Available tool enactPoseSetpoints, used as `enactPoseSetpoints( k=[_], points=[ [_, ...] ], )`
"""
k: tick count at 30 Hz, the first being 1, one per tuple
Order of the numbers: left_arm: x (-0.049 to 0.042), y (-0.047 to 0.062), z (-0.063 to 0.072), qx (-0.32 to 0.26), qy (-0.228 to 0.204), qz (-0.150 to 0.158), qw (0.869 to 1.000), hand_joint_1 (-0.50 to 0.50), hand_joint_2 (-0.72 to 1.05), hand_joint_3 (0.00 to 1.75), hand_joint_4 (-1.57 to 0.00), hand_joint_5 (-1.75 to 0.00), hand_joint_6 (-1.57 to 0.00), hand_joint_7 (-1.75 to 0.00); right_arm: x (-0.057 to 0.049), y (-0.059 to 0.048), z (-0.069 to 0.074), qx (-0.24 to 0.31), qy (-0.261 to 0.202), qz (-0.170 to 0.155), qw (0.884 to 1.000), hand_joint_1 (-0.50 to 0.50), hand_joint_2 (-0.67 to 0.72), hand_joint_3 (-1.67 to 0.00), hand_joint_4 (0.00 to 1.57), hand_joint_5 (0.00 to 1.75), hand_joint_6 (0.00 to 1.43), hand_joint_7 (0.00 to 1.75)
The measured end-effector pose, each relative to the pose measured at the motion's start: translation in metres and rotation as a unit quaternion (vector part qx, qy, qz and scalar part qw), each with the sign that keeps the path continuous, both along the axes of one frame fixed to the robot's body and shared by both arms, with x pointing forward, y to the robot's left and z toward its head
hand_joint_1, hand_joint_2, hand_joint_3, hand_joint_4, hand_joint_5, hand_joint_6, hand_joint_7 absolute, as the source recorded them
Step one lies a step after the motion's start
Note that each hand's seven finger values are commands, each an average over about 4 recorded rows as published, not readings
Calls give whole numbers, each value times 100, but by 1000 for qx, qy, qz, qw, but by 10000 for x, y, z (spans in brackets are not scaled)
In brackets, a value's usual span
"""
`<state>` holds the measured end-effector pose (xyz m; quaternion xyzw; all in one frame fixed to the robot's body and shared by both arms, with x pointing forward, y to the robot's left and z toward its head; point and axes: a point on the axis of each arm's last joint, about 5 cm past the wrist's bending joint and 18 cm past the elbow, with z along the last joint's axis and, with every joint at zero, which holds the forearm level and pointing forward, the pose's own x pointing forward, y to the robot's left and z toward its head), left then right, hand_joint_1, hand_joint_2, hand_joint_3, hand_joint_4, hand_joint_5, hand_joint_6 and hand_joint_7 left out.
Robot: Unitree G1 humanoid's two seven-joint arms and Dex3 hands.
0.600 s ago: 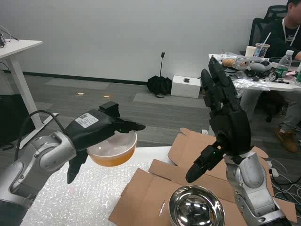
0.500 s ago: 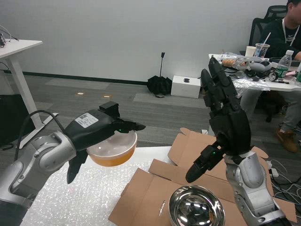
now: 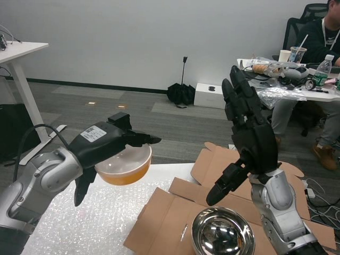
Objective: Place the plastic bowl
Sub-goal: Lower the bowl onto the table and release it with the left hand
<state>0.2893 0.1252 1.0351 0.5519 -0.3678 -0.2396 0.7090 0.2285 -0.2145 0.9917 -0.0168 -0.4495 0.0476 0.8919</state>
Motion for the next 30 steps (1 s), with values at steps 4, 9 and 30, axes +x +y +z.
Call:
enactPoseSetpoints(
  k=[4,9,30],
  points=[
    [0,0,0,0,0,0,1000,-41,-55,9,-157,-175,-147,-161,0,0,0,0,0,0,1000,-46,47,0,0,0,0,0],
    [0,0,0,0,0,0,1000,-41,-55,9,-157,-175,-147,-161,0,-1,0,1,0,0,1000,-46,47,0,0,0,0,0],
    [129,-68,-470,52,122,-8,991,-41,-53,9,-157,-175,-147,-161,19,-13,-37,3,12,-3,1000,-47,47,0,0,0,0,0]
  ],
)
